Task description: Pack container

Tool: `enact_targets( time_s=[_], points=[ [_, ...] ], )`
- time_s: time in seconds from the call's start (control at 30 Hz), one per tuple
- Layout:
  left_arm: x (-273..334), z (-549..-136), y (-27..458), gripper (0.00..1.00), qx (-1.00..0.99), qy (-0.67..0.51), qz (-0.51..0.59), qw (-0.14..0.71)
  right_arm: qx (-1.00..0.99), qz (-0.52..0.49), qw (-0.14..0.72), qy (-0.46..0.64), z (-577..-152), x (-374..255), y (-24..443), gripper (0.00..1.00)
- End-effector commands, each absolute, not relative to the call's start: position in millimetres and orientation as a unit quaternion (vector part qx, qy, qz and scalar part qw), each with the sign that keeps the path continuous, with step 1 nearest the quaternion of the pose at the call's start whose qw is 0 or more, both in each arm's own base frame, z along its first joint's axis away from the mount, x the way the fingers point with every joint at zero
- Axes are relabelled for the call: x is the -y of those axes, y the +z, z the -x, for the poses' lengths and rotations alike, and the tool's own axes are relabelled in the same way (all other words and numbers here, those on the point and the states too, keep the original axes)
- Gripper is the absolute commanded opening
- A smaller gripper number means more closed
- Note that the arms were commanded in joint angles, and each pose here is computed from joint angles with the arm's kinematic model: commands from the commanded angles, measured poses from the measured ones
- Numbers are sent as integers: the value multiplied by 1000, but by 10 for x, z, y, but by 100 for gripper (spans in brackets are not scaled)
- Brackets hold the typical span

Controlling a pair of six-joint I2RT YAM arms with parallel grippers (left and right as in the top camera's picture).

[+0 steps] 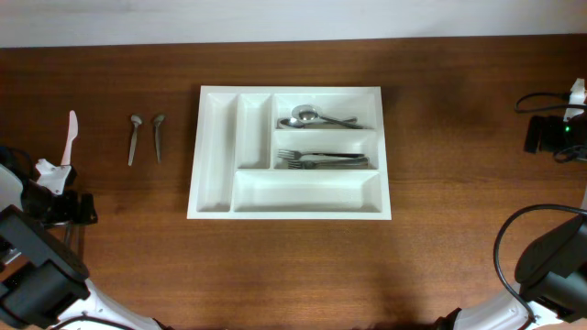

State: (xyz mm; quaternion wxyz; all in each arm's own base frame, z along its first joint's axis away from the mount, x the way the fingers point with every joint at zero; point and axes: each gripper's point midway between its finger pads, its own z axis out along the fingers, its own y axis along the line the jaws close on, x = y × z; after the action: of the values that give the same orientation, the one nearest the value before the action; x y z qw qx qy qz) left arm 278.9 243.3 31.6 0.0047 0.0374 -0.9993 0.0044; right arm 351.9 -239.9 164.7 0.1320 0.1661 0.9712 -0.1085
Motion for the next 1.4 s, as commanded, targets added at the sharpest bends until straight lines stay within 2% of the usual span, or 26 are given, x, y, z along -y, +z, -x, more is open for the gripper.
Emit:
enact_targets(
  time_s=[0.0, 1.37],
  points=[
    [-2440, -2835, 363, 99, 999, 7, -42, -10, -971, -169, 131, -110, -3515, 2399, 1649, 99],
    [-2488, -2907, 365, 99, 999, 0, -39, -27, -971, -168, 131, -110, -3515, 2399, 1649, 99]
  ],
)
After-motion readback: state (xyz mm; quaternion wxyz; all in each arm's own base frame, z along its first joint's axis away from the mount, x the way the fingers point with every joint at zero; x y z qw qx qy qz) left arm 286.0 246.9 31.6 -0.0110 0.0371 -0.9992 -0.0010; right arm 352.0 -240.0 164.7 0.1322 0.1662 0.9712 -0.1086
